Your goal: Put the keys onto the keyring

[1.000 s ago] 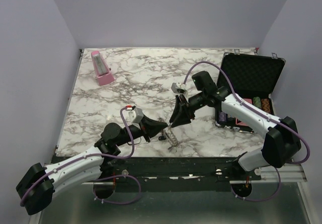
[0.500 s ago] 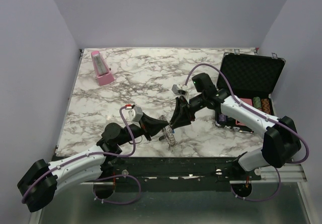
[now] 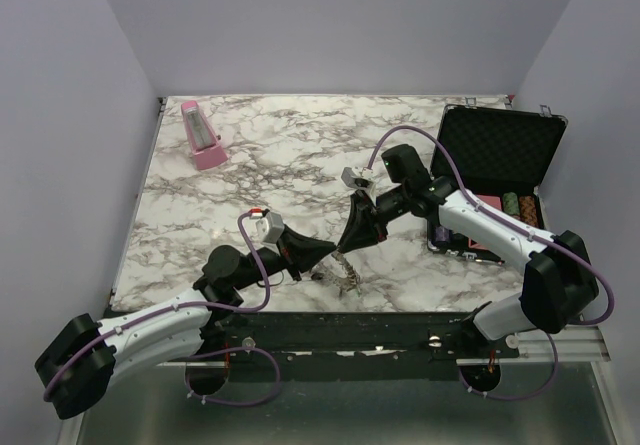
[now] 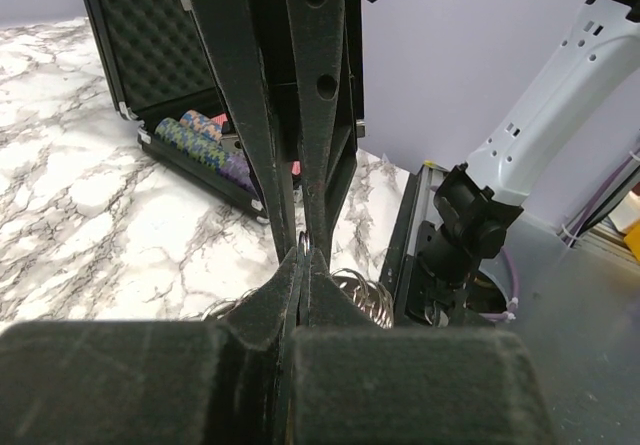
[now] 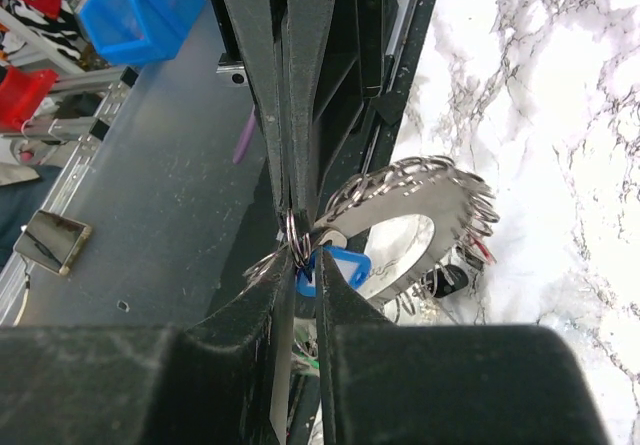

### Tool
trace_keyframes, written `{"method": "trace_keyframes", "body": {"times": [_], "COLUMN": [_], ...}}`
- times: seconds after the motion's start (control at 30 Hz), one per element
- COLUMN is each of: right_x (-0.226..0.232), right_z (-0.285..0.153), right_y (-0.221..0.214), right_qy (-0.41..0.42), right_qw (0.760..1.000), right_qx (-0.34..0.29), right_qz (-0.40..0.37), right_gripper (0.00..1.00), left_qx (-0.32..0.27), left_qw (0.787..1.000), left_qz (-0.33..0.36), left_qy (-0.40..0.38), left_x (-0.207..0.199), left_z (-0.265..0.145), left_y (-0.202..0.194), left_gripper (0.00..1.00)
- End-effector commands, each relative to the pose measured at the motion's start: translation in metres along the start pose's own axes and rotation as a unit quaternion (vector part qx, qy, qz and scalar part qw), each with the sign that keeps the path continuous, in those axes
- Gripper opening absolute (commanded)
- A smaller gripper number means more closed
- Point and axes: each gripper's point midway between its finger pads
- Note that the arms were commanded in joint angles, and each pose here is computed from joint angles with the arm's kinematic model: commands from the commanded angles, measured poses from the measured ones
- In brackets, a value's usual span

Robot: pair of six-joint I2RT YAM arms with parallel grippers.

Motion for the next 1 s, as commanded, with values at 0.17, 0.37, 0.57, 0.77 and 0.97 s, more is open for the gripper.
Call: {"method": "trace_keyframes", "body": {"times": [0.17,0.37,0.57,0.77,0.97], "right_x": [0.002,0.003,0.002,0.001,-0.006], "right_z": [-0.001,-0.005,-0.008,-0.007,-0.007], "right_y": [0.007,0.002,0.001,0.000,-0.005], "right_qy": [0.001,-0.002,-0.015,-0.016,-0.028], "right_qw": [1.000,0.999,0.998,0.998,0.998], "right_qx": [-0.002,0.019,0.031,0.033,0.040], "right_qz": [-0.017,-0.046,-0.057,-0.055,-0.043], "right_gripper": [0.09,0.04,0.02,0.02,0.01], "left_qx": [-0.034,0.007,0.032,0.046,0.071], "left_qw": [0.999,1.000,0.999,0.998,0.996], "left_qz": [0.004,0.007,0.007,0.014,0.030], "left_qy": [-0.004,0.015,0.033,0.040,0.046], "left_x": [-0.004,0.001,0.003,0.001,0.002], "left_z": [-0.001,-0.002,-0.007,-0.008,-0.010], "left_y": [0.013,0.003,0.001,0.006,0.003], "left_gripper": [0.00,0.00,0.18,0.47,0.52]}}
Point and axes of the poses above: each gripper's point midway between its finger pads, its own z axis out along the fingers, its own x axis along the line the jaws close on, y = z × x, and after that the axes turned 6 degrees about -z, right-handed
